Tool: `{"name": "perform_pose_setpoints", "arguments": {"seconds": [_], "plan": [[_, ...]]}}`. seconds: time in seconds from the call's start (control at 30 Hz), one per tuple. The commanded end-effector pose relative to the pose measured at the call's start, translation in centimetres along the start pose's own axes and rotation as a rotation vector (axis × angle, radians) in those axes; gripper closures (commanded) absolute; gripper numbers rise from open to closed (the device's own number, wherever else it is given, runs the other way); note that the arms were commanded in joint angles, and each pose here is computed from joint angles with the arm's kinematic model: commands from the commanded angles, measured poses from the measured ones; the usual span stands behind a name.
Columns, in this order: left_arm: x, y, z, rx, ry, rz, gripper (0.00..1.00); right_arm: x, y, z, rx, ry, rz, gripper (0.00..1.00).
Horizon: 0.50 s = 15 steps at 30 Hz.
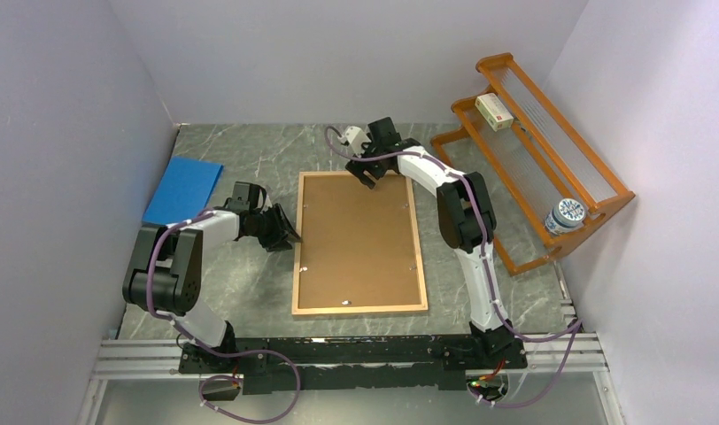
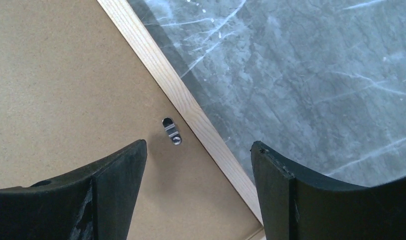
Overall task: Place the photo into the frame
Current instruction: Install the photo frame at the center of the board.
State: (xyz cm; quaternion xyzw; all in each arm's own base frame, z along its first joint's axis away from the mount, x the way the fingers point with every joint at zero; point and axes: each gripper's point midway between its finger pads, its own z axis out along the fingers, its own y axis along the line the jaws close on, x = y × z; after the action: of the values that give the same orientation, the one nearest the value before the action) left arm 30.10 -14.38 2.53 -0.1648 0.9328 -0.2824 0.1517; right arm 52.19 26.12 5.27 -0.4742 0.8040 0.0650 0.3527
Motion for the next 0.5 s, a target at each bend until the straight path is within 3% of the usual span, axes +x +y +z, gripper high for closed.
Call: {"name": "perform_pose_setpoints", "arguments": {"seconds": [0.0,0.47], "plan": [[0.0,0.6,0.5,-0.021,0.008,0.018,0.54,-1.6,-0.7,0.0,0.001,-0.054,-0.055,0.21],[0.4,0.9,0.7,-0.023,0.022,0.016,0.59,-0.6,-1.7,2.4,0.065,-0.059,-0.012,0.36]]}}
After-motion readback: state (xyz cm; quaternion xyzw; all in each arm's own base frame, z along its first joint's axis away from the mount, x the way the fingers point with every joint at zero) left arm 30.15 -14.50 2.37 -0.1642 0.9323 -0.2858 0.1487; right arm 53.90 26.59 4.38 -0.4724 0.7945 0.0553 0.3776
